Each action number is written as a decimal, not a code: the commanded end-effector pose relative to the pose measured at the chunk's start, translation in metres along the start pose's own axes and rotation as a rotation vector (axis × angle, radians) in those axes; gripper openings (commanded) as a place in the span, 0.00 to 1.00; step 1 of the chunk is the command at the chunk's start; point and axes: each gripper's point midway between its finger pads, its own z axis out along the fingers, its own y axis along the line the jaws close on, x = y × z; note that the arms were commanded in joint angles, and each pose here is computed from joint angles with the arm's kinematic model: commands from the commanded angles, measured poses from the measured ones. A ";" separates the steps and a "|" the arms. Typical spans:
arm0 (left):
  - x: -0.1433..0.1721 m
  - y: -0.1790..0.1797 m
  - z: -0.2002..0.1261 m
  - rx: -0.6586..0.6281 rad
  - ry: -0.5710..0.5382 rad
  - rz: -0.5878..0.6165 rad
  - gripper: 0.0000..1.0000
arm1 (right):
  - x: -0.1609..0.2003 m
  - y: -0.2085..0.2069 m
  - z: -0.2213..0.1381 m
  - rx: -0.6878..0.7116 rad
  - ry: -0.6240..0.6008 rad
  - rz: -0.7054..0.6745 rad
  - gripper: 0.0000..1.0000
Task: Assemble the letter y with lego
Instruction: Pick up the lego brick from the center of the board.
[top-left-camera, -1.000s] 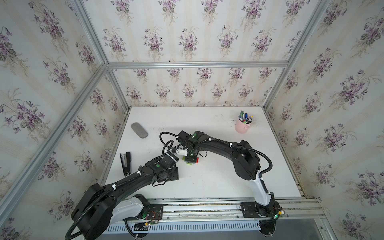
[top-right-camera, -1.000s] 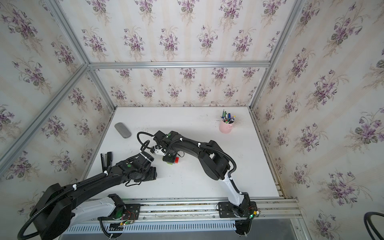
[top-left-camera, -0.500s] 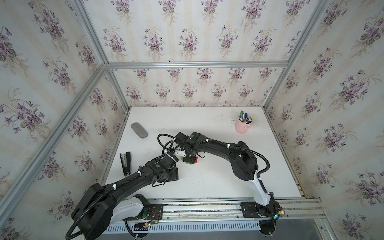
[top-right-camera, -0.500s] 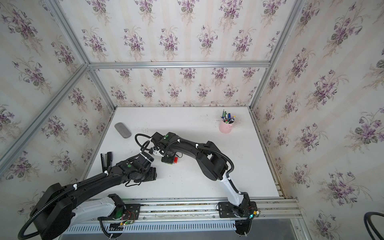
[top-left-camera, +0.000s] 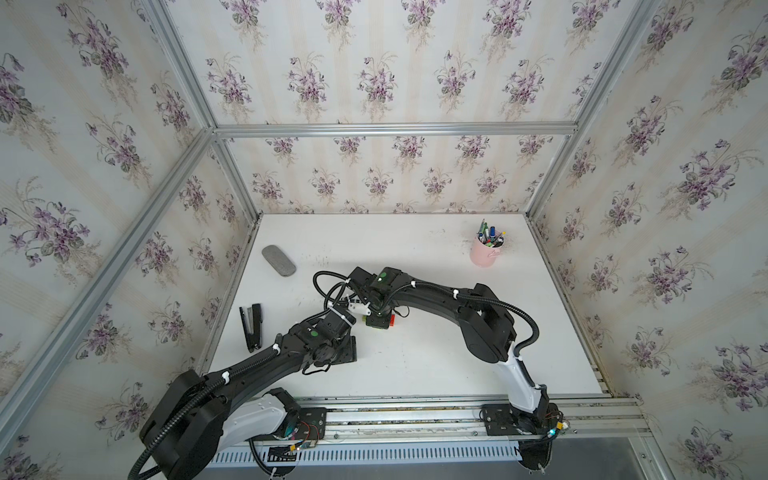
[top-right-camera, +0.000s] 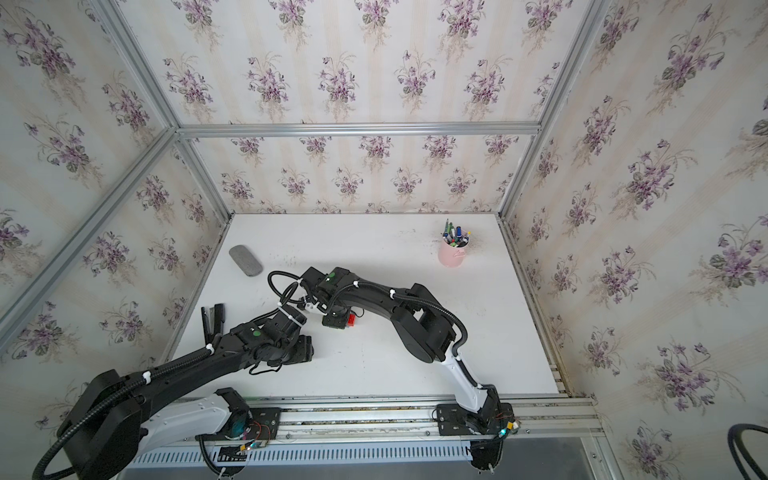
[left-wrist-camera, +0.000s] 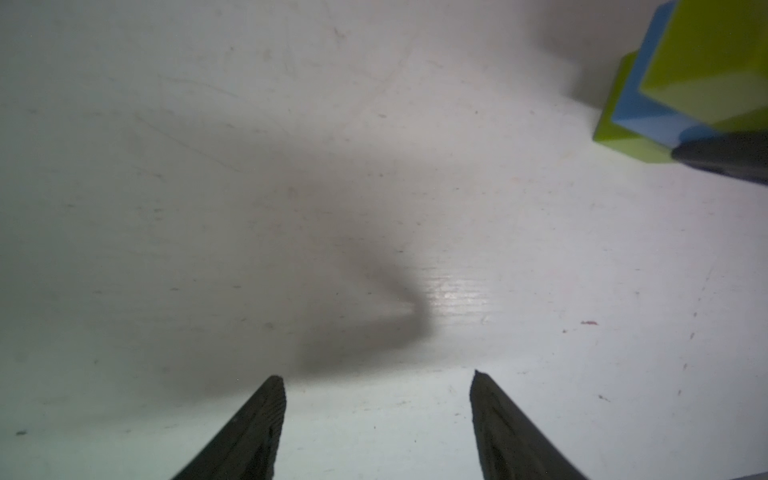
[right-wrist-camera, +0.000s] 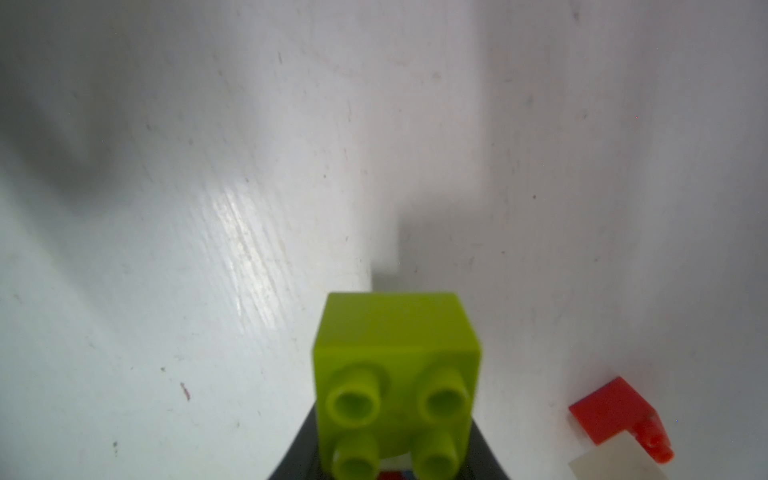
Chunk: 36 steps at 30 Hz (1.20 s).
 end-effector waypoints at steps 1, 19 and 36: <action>0.000 0.000 0.000 0.001 -0.004 -0.019 0.72 | 0.028 0.023 0.034 -0.093 0.122 -0.008 0.27; -0.018 -0.017 -0.008 0.027 -0.024 -0.020 0.72 | 0.023 -0.018 -0.056 0.007 -0.122 0.256 0.24; -0.060 -0.060 -0.012 0.053 -0.033 0.035 0.72 | 0.155 -0.083 -0.055 0.075 -0.106 0.871 0.25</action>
